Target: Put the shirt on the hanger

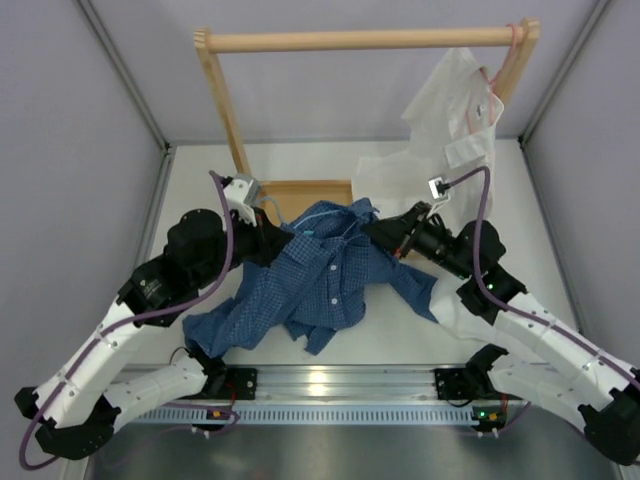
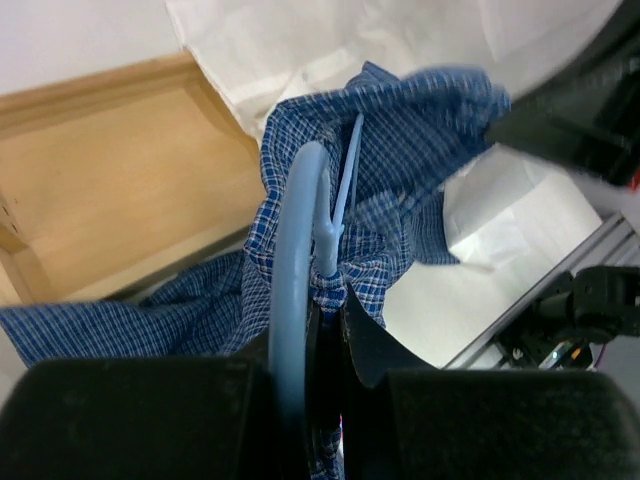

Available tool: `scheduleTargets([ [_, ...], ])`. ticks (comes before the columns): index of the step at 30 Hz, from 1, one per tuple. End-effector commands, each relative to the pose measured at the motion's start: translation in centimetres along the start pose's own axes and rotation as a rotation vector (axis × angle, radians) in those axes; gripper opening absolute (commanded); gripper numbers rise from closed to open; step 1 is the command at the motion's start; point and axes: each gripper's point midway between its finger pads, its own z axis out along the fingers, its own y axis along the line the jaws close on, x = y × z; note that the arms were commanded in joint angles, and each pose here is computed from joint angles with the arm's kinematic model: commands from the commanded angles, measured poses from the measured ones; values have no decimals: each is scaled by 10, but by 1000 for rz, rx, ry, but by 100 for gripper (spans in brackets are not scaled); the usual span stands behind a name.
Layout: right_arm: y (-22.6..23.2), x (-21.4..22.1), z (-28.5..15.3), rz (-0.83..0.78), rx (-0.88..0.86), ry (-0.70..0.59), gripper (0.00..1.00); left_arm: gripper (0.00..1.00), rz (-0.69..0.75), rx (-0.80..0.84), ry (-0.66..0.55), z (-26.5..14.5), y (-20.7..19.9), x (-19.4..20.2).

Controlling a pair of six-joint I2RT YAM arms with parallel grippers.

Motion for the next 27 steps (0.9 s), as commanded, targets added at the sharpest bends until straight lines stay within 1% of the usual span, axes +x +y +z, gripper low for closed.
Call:
scheduleTargets([
  [1, 58, 6, -13, 24, -192, -40, 0, 0, 13, 0, -244, -11, -13, -78],
  [4, 54, 21, -3, 38, -143, -31, 0, 0, 102, 118, -318, -19, -40, -110],
  [5, 49, 35, 5, 48, -125, 5, 0, 0, 159, 147, -320, -17, -45, -111],
  [7, 38, 50, 18, 82, -111, 35, 0, 0, 217, 262, -324, -21, -64, -107],
  [10, 26, 69, 24, 106, -104, 72, 0, 0, 249, 341, -321, -29, -74, -97],
  [11, 20, 73, 24, 106, -87, 87, 2, 0, 258, 335, -307, -25, -69, -86],
  [12, 15, 77, 20, 96, -74, 97, 16, 0, 264, 325, -309, -25, -66, -83],
  [13, 12, 78, 16, 85, -64, 99, 25, 0, 266, 297, -327, -29, -60, -83],
  [14, 9, 80, 5, 73, -39, 115, 38, 0, 288, 276, -318, -27, -54, -77],
  [15, 2, 83, -3, 23, -10, 131, 51, 0, 302, 256, -309, -26, -50, -74],
  [16, -2, 86, -13, -10, 14, 155, 53, 0, 314, 238, -302, -27, -46, -72],
  [17, 5, 76, -29, -50, 6, 134, 55, 0, 346, 222, -275, -28, -41, -65],
  [18, -7, 90, -45, -104, 56, 211, 58, 0, 357, 222, -262, -28, -39, -61],
  [19, 5, 84, -63, -143, 17, 212, 59, 0, 373, 229, -252, -29, -39, -57],
  [20, 10, 87, -75, -171, -2, 244, 61, 0, 385, 267, -230, -28, -44, -50],
  [21, 10, 93, -91, -223, -2, 309, 65, 0, 386, 290, -200, -27, -45, -40],
  [22, 28, 91, -107, -249, -81, 327, 68, 0, 406, 316, -182, -24, -47, -34],
  [23, 36, 90, -116, -295, -124, 345, 73, 0, 421, 391, -156, -25, -58, -24],
  [24, 52, 80, -124, -323, -176, 336, 75, 0, 424, 437, -138, -25, -64, -18],
  [25, 62, 84, -135, -336, -228, 378, 76, 0, 427, 486, -108, -23, -70, -9],
  [26, 70, 78, -139, -359, -255, 370, 76, 0, 427, 543, -87, -23, -77, -3],
  [27, 82, 60, -140, -411, -279, 326, 78, 0, 433, 666, -60, -31, -93, 7],
])
